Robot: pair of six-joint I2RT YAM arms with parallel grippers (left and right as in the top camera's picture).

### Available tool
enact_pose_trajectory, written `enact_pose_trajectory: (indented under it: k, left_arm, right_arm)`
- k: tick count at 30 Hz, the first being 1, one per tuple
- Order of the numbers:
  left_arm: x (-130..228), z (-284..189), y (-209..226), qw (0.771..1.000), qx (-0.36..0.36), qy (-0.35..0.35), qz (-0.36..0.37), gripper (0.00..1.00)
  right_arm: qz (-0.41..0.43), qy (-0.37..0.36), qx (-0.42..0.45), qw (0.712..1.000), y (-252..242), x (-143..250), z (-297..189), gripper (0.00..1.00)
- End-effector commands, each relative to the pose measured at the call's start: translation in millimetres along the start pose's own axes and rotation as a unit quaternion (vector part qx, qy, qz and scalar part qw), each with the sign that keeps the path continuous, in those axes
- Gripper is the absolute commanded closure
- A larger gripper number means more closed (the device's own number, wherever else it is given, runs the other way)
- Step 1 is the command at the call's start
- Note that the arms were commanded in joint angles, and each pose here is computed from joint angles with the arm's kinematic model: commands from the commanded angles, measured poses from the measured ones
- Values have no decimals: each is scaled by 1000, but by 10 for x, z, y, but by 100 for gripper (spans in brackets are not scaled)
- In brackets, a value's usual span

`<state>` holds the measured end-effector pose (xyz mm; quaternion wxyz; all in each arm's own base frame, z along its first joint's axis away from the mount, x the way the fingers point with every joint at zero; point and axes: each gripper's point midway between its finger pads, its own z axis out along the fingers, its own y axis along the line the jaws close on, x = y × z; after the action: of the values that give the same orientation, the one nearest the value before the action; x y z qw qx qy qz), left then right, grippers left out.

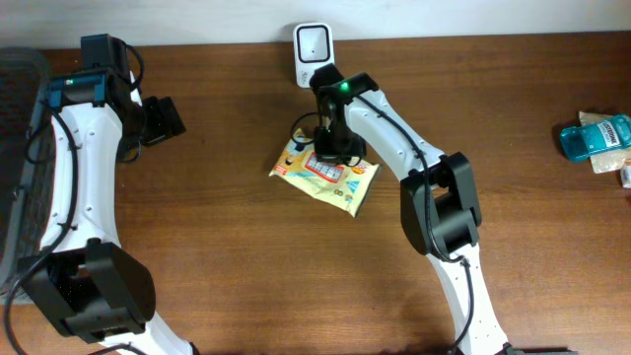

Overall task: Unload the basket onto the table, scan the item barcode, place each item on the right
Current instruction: 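Reach the right gripper to the packet and grasp it, then raise the packet with the right gripper up to the scanner face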

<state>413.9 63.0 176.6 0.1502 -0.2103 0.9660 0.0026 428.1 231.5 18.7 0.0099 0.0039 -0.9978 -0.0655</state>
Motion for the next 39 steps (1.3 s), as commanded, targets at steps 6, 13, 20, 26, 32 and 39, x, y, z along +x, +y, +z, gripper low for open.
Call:
enact_pose_trajectory:
  k: [6, 13, 20, 26, 32, 39]
  left_arm:
    - [-26, -28, 17, 1000, -2, -5, -5, 3]
    - [-25, -28, 17, 1000, -2, -5, -5, 2]
    - [-25, -28, 17, 1000, -2, -5, -5, 1]
    - [-25, -28, 17, 1000, -2, -5, -5, 0]
    - [-25, -28, 17, 1000, -2, -5, -5, 1]
    - [-19, -28, 19, 1000, -3, -4, -5, 1]
  right_arm:
    - [-301, -79, 18, 950, 61, -30, -883, 1]
    - [-452, 11, 12, 892, 11, 326, -350, 1]
    - [-489, 0, 33, 872, 116, 363, 2, 1]
    - [-488, -40, 69, 869, 70, 140, 67, 1]
    - [-488, -46, 70, 869, 80, 94, 130, 1]
    - [-472, -22, 71, 879, 19, 143, 374, 25]
